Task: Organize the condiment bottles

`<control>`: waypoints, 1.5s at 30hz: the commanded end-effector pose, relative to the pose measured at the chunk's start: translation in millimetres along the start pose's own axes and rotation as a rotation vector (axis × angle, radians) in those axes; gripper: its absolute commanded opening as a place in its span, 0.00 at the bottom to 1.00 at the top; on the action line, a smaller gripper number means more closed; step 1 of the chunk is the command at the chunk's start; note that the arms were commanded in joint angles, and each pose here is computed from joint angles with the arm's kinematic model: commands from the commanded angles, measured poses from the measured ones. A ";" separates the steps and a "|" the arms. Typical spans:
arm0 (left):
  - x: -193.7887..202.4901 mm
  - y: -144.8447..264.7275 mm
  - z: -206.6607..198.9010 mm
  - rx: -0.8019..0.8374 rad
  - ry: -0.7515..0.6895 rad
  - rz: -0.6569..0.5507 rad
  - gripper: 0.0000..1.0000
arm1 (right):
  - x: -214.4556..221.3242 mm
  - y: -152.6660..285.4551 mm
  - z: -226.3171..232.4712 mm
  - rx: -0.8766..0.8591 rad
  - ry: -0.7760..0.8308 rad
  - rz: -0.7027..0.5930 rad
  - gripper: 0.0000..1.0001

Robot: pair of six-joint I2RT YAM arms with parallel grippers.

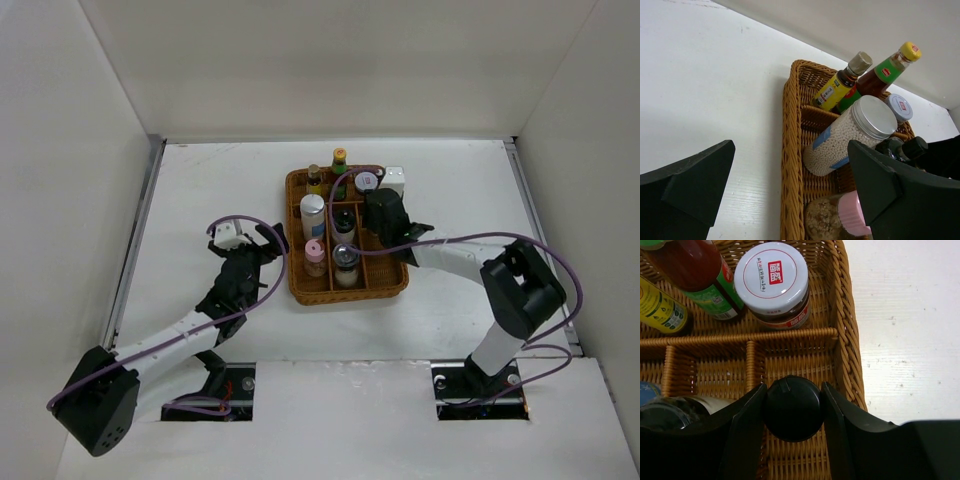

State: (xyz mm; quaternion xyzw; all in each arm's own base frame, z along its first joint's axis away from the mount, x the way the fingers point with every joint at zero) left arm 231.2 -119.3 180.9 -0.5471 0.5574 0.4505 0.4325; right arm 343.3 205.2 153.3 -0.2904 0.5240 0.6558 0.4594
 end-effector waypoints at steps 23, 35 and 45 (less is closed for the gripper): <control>-7.7 -4.0 4.7 -0.053 0.063 -0.031 1.00 | -63.9 55.2 15.0 -0.131 -0.124 -0.179 1.00; 1.2 -23.0 12.9 -0.187 0.082 0.137 1.00 | -62.4 86.4 -28.4 -0.107 -0.250 -0.253 1.00; -4.9 -26.1 1.1 -0.128 0.077 0.172 1.00 | -69.4 98.9 -45.2 -0.157 -0.333 -0.282 0.74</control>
Point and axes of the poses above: each gripper's point midway between its finger pads, its own y axis back along the fingers, its own z axis along the line the jaws close on, x = y × z, the point moved 8 cm from there along y, back along the fingers, and after that the axes turned 15 degrees about -y, right-handed, at the moved point
